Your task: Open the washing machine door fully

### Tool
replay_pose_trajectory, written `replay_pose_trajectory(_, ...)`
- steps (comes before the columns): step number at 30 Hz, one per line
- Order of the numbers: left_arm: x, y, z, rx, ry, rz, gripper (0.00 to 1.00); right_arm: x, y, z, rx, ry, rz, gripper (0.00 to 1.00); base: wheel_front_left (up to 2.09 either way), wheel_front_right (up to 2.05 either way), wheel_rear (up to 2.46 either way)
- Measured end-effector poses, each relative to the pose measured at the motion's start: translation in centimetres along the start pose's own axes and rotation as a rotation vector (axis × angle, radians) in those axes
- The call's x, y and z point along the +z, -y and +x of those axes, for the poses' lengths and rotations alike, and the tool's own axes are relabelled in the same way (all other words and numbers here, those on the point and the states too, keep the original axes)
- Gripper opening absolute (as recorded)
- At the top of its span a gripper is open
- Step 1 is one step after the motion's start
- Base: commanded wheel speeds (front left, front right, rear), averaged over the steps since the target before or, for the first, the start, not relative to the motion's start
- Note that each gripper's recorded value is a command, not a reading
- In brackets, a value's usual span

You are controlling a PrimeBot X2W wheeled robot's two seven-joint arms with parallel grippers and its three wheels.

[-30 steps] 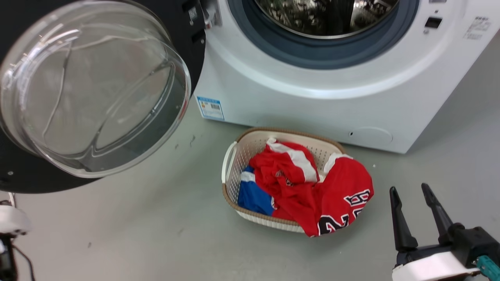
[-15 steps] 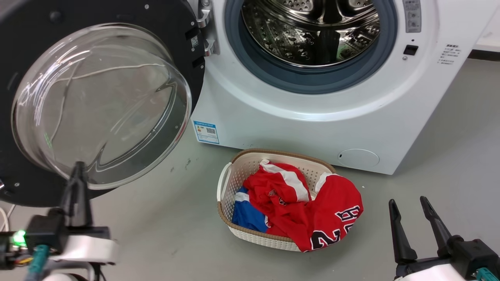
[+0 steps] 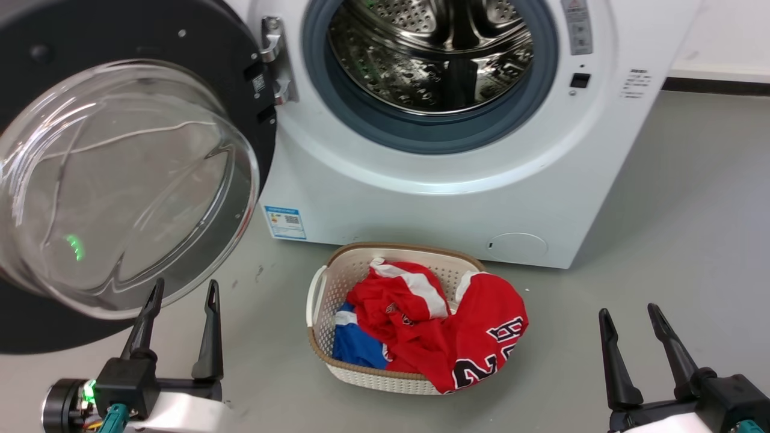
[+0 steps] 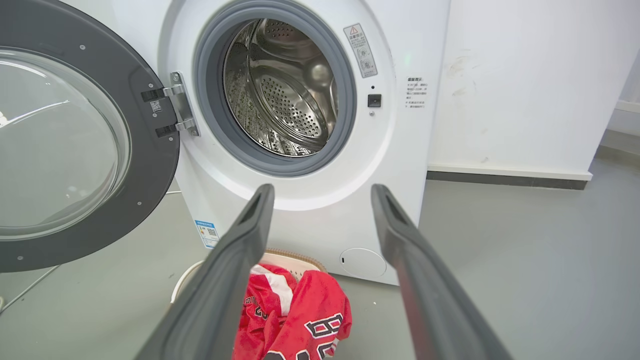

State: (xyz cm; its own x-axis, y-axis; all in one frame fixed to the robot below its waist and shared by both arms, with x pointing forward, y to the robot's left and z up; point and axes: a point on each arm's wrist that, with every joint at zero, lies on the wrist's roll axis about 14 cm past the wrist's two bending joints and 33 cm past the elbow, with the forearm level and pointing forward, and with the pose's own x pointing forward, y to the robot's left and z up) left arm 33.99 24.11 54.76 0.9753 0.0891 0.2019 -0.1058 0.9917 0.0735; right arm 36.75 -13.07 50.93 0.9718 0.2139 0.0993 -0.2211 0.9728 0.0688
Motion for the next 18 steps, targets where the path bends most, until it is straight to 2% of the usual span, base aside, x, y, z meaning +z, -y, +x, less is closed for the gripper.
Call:
replay_pose_trajectory(10, -0.9, 3.1, -0.4, -0.059, -0.025, -0.053, 1.00, 2.2, 1.9, -2.4, -0.071, 0.056, -0.031, 1.00, 0.00, 0.00, 0.00)
replay_pose_trajectory(18, -1.2, 4.0, -0.5, -0.062, -0.035, -0.063, 1.00, 3.6, 2.7, -3.3, -0.104, 0.097, -0.047, 1.00, 0.00, 0.00, 0.00)
